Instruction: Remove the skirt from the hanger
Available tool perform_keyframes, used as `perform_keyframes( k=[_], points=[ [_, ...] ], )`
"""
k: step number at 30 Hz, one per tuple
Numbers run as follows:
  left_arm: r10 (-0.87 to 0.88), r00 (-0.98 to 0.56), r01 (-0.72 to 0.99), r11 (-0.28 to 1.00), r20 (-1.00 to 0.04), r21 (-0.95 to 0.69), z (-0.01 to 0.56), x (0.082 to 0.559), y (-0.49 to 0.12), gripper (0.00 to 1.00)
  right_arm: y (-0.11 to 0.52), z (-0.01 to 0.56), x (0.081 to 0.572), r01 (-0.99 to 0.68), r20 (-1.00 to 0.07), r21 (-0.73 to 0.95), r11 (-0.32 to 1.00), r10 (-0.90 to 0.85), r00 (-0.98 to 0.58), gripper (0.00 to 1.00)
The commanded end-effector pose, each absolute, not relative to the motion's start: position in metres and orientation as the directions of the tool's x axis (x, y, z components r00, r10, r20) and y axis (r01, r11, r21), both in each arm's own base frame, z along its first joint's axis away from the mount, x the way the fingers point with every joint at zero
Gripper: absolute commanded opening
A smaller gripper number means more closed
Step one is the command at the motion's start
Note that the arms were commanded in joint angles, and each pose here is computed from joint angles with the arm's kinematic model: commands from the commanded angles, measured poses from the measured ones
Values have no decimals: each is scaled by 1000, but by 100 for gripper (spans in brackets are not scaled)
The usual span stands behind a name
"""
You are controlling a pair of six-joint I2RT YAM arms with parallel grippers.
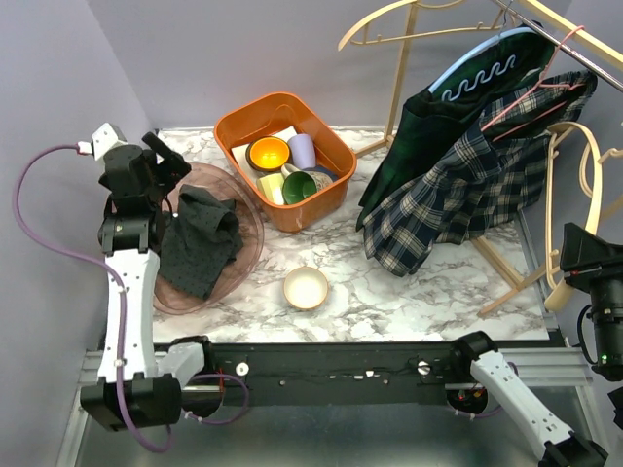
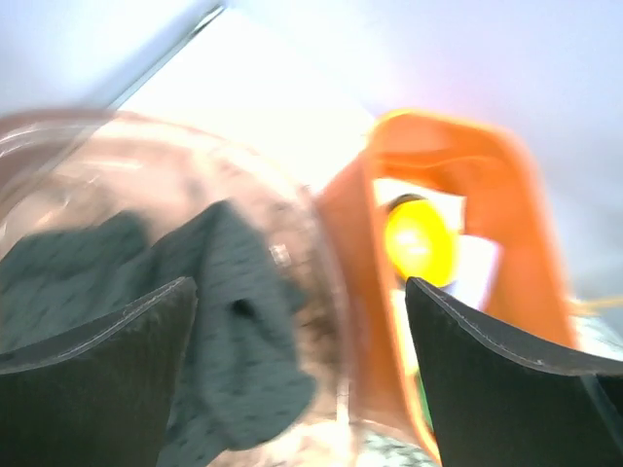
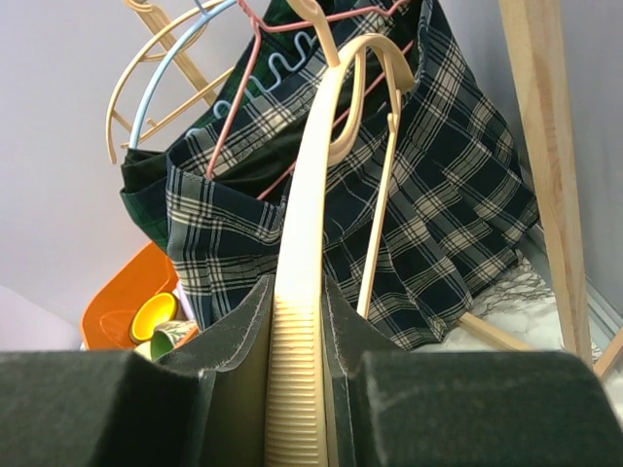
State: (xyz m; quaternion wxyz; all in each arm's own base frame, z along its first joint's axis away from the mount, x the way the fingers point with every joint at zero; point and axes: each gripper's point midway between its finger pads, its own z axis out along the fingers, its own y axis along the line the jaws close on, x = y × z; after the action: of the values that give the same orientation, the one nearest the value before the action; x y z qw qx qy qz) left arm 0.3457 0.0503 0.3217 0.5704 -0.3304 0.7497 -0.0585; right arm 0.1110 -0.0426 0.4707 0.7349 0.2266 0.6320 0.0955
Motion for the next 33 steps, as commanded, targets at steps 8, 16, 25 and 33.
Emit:
perform_keyframes(
  k=[8,16,25,33],
  points=[
    [-655,-327,-341,754,-681,-562,227,393,12,61,-44,474,120,163,-885,453,877,419,204,1],
    [-790,-301,-661,577,-535,-480,110,363,47,43,-49,470,119,196,-890,444,874,406,205,1],
    [-729,-282,-479,670,-623,-567,211,379,35,75,-52,478,123,214,-897,428,878,385,215,1],
    [-523,-373,6,825,-767,-566,333,360,-48,99,-65,500,138,299,-906,400,866,322,276,1]
  ],
)
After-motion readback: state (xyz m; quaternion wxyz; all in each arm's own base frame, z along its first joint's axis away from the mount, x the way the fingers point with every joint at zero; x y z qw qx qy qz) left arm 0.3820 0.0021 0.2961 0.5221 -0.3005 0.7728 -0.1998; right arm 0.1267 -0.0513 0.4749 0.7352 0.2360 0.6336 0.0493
